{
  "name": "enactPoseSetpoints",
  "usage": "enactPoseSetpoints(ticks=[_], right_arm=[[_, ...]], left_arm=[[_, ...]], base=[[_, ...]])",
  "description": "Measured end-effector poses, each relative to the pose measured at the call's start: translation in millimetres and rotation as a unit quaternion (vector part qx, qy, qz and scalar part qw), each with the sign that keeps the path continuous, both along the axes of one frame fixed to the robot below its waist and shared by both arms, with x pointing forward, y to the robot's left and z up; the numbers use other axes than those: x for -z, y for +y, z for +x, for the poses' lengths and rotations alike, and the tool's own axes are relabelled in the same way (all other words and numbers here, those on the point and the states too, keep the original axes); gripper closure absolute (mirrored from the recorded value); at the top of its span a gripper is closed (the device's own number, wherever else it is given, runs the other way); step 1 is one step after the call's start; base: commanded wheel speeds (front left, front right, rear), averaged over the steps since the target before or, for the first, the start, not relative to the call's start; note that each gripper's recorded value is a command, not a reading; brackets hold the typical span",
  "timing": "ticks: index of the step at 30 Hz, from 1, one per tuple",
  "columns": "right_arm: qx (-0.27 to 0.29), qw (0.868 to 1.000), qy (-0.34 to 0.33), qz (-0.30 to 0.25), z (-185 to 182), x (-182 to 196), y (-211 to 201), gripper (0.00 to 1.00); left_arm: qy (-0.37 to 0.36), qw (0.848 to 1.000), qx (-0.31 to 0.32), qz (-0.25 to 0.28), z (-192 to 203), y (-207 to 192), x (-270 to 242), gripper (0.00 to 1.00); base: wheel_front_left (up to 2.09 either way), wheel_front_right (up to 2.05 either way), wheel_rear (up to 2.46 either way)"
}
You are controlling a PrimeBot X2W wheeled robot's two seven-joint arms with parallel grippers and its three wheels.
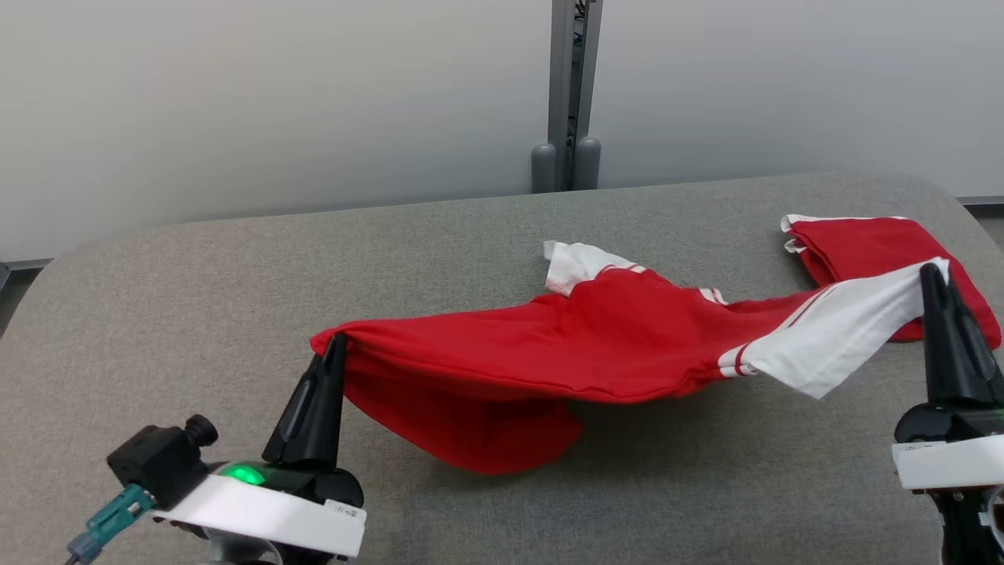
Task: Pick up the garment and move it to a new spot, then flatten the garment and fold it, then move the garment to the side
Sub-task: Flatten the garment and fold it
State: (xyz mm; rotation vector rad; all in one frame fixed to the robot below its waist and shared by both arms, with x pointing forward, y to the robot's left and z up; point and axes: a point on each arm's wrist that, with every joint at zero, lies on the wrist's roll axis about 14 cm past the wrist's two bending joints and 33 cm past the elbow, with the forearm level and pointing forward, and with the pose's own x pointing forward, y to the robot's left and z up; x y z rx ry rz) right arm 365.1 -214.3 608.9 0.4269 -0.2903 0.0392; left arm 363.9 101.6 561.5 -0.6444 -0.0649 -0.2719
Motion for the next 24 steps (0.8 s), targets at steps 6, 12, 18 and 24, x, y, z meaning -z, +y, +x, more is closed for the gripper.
enactPoseSetpoints(ticks=[6,12,18,24], right_arm=[[0.001,0.996,-0.086,0.009,-19.3,-56.0,-8.0,1.0],[0.007,0.988,-0.152,0.005,-39.5,-99.7,-15.4,1.0],[0.012,0.983,-0.183,-0.015,-44.4,-124.9,-19.5,1.0],[-0.02,0.99,-0.139,-0.009,-4.6,-104.8,-4.3,1.0]], left_arm=[[-0.082,0.996,0.015,0.007,-5.8,2.7,-62.5,1.0],[-0.17,0.984,0.036,0.041,-16.0,-1.6,-124.5,1.0],[-0.207,0.974,0.064,0.068,-15.7,-11.5,-155.7,1.0],[-0.155,0.981,0.081,0.085,25.4,-16.2,-129.5,1.0]], base=[[0.0,0.0,0.0],[0.0,0.0,0.0],[0.0,0.0,0.0],[0.0,0.0,0.0]])
